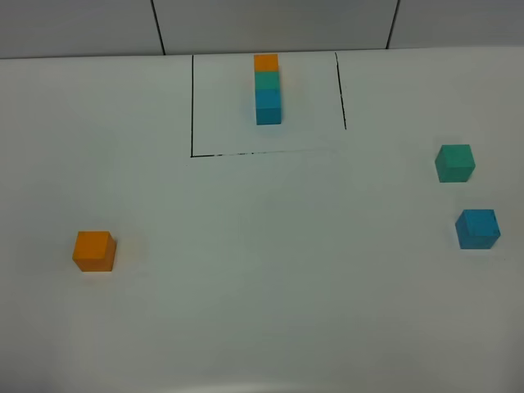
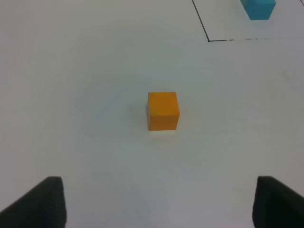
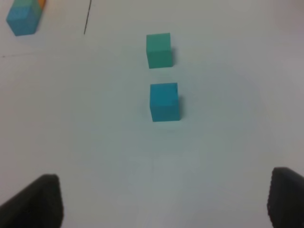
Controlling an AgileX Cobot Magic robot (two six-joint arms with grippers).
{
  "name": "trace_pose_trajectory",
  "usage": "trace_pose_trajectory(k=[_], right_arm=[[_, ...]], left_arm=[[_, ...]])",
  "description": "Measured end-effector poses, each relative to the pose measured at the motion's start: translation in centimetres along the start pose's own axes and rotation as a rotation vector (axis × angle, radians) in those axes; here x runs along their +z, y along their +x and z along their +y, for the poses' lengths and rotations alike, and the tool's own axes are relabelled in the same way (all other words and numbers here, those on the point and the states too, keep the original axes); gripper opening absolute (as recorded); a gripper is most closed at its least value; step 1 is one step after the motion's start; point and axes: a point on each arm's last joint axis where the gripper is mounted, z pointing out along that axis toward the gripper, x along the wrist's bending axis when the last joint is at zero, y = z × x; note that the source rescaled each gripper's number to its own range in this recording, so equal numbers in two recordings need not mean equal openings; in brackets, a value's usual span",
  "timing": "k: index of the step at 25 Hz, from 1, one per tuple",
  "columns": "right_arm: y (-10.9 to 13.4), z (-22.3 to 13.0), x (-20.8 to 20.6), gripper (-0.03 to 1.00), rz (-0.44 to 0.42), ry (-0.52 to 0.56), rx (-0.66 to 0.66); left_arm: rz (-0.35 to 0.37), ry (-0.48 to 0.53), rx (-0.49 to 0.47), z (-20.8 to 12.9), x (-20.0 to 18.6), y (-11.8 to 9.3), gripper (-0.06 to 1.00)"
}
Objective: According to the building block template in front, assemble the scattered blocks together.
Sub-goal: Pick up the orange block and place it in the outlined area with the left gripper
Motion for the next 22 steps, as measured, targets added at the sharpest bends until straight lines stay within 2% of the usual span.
trace_pose_trajectory(k=[22], right_arm=[[0.0,0.0,0.0,0.75,0.0,0.0,0.0]], left_arm=[[0.0,0.0,-0.001,0.0,0.0,0.0,0.77]])
